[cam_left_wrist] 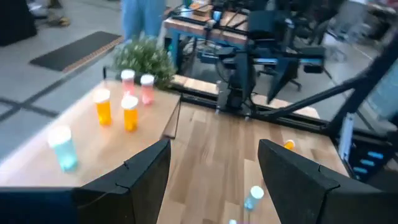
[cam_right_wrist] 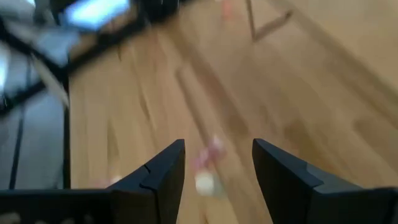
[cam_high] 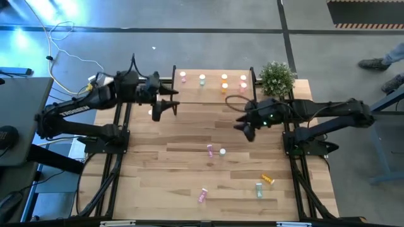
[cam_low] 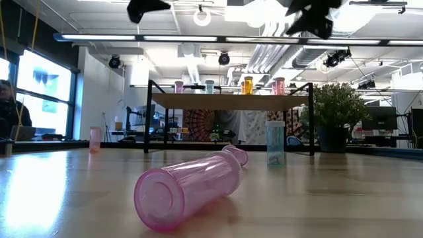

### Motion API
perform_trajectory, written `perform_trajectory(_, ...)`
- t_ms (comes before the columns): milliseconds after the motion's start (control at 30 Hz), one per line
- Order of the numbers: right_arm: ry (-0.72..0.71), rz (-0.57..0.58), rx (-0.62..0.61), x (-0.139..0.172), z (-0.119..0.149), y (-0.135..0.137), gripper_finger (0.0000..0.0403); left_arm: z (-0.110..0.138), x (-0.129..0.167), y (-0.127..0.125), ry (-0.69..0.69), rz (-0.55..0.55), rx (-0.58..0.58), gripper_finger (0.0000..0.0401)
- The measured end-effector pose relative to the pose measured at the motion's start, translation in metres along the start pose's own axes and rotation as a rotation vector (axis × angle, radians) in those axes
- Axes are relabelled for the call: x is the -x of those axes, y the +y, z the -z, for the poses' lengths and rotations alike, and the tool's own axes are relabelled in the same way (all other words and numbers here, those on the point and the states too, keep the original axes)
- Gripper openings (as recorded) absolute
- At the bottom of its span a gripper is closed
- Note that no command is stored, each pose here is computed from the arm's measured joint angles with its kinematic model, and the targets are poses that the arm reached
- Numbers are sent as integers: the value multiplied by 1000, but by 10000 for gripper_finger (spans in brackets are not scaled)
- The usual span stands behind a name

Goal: Pick and place medicine bottles onto shelf by color
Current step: Put the top blue pill bottle on the shelf aligned with the other blue pill bottle

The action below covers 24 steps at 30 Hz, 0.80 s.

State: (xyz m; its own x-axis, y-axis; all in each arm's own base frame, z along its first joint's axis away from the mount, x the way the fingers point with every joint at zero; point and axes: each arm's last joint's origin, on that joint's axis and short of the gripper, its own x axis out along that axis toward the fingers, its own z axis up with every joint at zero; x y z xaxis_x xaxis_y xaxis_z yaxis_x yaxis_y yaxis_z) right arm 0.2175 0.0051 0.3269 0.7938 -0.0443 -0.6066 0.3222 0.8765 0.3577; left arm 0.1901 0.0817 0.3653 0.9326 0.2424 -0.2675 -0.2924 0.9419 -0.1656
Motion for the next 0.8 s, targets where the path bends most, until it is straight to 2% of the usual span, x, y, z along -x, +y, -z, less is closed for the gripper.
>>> perform_trajectory(67,77,2,33,-2,8,1,178,16,-1,-6,-14,-29,34,234)
perform_trajectory(267,166,-14,153,-10,21,13,178,47,-3,-25,-98,-34,32,234)
perform_trajectory(400,206,-30,216,-20,29,19,178,54,-5,-37,-89,-6,29,234)
perform_trajectory(533,272,-78,238,-40,51,16,178,58,-6,-47,-80,-1,27,234)
perform_trajectory(800,172,-114,261,-60,68,11,178,60,-3,-59,-79,21,63,234)
